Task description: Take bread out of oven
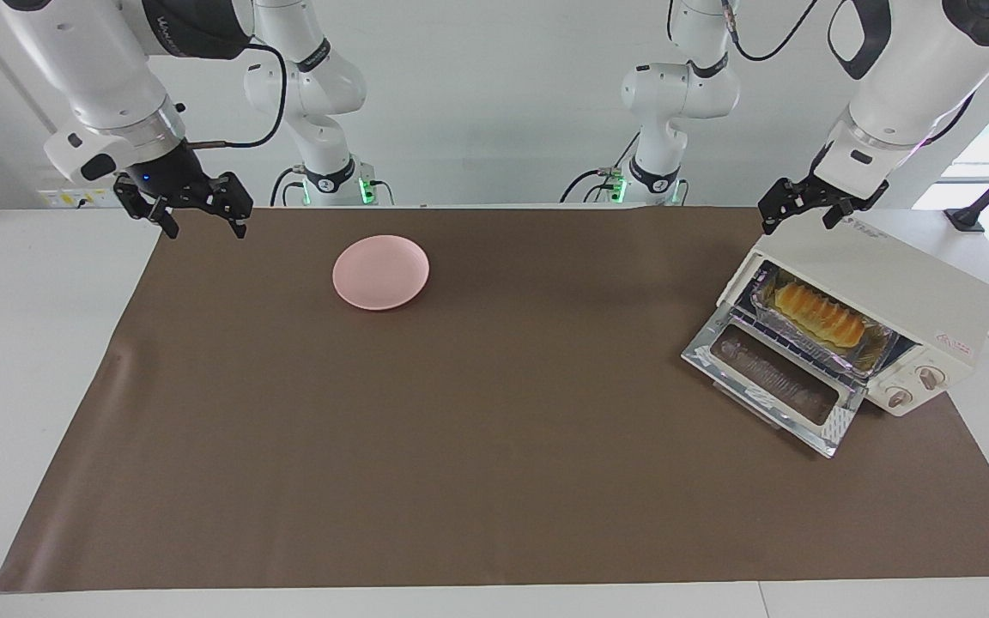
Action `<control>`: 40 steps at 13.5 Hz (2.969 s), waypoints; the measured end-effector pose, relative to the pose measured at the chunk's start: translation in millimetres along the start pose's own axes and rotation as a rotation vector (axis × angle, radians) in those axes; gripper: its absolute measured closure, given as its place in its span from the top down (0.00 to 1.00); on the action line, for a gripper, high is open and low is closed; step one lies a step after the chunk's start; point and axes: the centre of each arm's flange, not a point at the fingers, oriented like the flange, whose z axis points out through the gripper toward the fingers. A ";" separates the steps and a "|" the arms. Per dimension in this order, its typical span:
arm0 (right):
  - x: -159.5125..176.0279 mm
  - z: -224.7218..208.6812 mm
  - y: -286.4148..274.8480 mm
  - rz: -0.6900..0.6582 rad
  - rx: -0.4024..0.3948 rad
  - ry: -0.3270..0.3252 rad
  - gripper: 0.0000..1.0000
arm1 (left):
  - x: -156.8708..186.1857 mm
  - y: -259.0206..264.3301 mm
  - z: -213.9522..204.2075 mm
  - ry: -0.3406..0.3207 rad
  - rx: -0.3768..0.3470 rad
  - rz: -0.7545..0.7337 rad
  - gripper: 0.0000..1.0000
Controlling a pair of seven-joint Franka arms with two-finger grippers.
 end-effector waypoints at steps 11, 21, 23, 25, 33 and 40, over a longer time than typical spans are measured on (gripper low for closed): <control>0.0 0.0 0.0 0.000 0.000 0.000 1.00 | 140.8 23.9 125.3 -0.078 0.077 -0.434 1.00; 0.0 0.0 0.0 0.000 0.000 0.000 1.00 | 118.7 -22.3 190.3 0.003 0.147 -0.511 1.00; 0.0 0.0 0.0 0.000 0.000 0.000 1.00 | 112.8 -28.8 195.6 -0.006 0.148 -0.519 1.00; 0.0 0.0 0.0 0.000 0.000 0.000 1.00 | 110.5 -30.7 198.4 -0.003 0.144 -0.520 1.00; 0.0 0.0 0.0 0.000 0.000 0.000 1.00 | 101.4 -35.1 219.9 0.023 0.127 -0.520 0.91; 0.0 0.0 0.0 0.000 0.000 0.000 1.00 | 95.2 -35.8 223.7 0.031 0.143 -0.506 0.44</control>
